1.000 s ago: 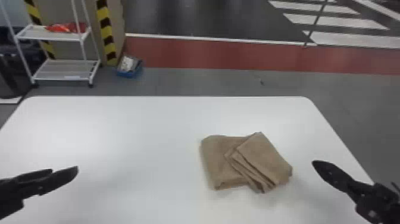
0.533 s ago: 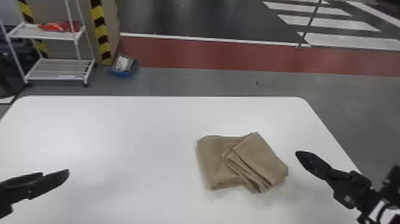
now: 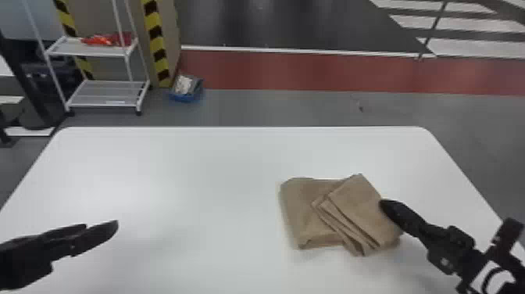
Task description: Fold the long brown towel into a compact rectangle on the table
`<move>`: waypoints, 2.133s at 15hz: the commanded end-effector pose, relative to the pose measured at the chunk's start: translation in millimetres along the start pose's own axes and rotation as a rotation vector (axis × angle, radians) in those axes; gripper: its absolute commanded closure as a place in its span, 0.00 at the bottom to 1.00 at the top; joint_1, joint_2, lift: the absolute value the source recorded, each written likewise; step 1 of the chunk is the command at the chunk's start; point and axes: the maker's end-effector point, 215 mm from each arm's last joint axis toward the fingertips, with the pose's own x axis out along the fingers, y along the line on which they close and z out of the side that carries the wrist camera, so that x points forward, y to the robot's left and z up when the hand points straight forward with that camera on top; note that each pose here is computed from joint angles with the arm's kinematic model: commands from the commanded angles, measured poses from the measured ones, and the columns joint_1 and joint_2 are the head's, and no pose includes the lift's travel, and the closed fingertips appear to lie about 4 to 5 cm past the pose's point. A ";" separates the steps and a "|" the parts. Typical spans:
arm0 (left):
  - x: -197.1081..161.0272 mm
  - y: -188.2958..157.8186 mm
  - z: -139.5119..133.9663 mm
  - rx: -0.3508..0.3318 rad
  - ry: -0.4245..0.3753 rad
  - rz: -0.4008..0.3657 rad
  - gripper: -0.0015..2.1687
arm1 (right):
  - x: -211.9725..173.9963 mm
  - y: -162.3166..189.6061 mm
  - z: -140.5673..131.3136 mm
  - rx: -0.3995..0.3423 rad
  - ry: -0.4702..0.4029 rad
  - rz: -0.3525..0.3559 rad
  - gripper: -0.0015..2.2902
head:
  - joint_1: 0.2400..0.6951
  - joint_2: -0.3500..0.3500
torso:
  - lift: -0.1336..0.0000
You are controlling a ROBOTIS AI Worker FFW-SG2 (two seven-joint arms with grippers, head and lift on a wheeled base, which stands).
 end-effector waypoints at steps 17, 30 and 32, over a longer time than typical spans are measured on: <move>-1.4 -11.6 1.8 -0.001 -0.010 -0.021 0.04 | 29.6 54.5 -44.1 0.035 0.106 0.200 0.85 | 1.00 0.59 | 0.07; 22.5 -121.6 -6.7 0.046 0.050 -0.168 0.05 | -51.8 79.7 -71.0 -1.009 -0.002 -0.438 0.85 | 1.00 0.32 | 0.07; 32.5 -137.5 -18.4 0.054 0.076 -0.202 0.05 | -63.6 93.2 -64.6 -1.087 -0.130 -0.471 0.85 | 1.00 0.27 | 0.07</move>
